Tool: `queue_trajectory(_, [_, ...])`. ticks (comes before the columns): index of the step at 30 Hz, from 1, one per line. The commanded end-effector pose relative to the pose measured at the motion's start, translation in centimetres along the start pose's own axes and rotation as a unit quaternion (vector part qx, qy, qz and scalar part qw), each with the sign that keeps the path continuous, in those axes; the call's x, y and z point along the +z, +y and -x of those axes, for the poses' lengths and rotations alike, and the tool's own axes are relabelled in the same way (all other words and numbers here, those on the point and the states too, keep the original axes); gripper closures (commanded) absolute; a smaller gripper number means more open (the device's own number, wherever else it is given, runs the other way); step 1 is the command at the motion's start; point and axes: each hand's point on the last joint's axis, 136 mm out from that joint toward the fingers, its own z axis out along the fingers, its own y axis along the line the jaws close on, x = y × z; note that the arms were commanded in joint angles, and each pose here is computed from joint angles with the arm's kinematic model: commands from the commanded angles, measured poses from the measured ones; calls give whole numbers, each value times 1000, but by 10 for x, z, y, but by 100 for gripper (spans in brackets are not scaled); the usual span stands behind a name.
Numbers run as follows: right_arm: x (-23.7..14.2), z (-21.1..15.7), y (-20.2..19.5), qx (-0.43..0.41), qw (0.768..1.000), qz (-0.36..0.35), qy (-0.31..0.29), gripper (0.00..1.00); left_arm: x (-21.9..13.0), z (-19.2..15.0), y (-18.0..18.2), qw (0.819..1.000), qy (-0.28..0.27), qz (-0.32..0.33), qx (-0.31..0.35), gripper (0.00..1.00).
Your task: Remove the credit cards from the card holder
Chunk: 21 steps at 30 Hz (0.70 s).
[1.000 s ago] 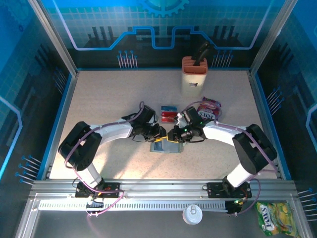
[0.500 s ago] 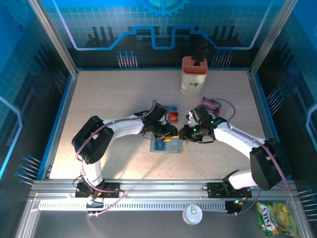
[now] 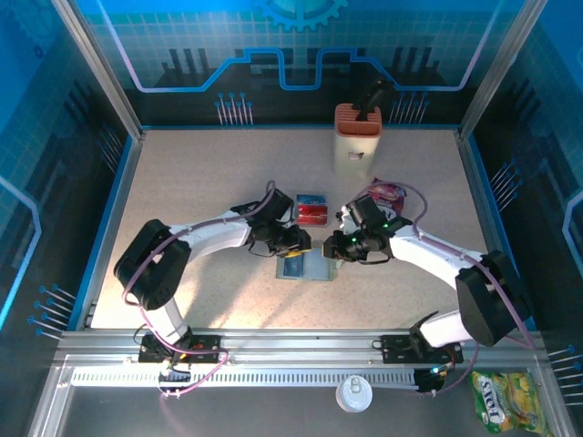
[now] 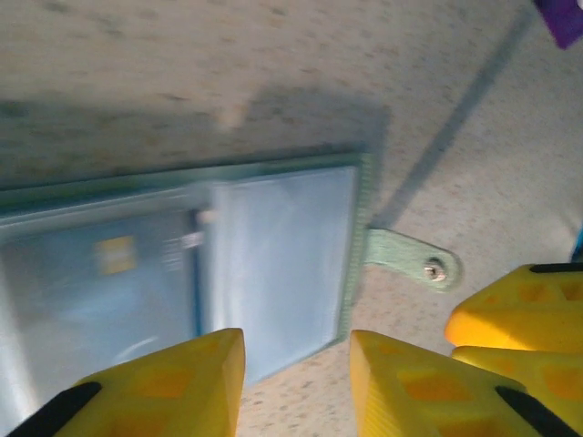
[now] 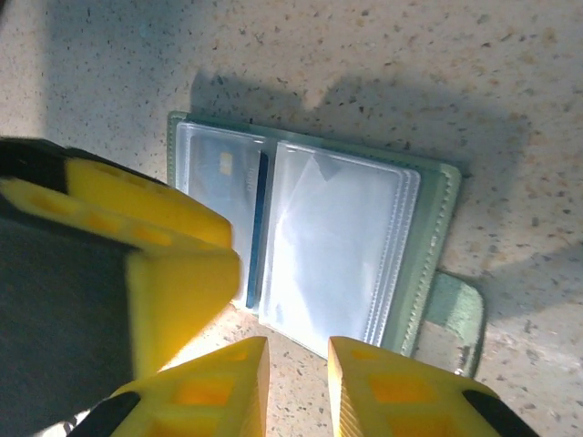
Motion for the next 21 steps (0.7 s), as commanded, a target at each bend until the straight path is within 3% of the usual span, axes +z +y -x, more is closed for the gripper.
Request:
queue_trajectory(1, [8, 2, 17, -9, 1000, 18, 10, 77, -8, -11, 45, 998, 4, 67, -2, 69])
queue_trajectory(11, [37, -1, 39, -27, 998, 30, 37, 77, 4, -28, 78, 996, 19, 79, -25, 86])
queue_trajectory(21, [55, -4, 47, -34, 997, 37, 57, 77, -14, -29, 70, 998, -5, 63, -24, 87])
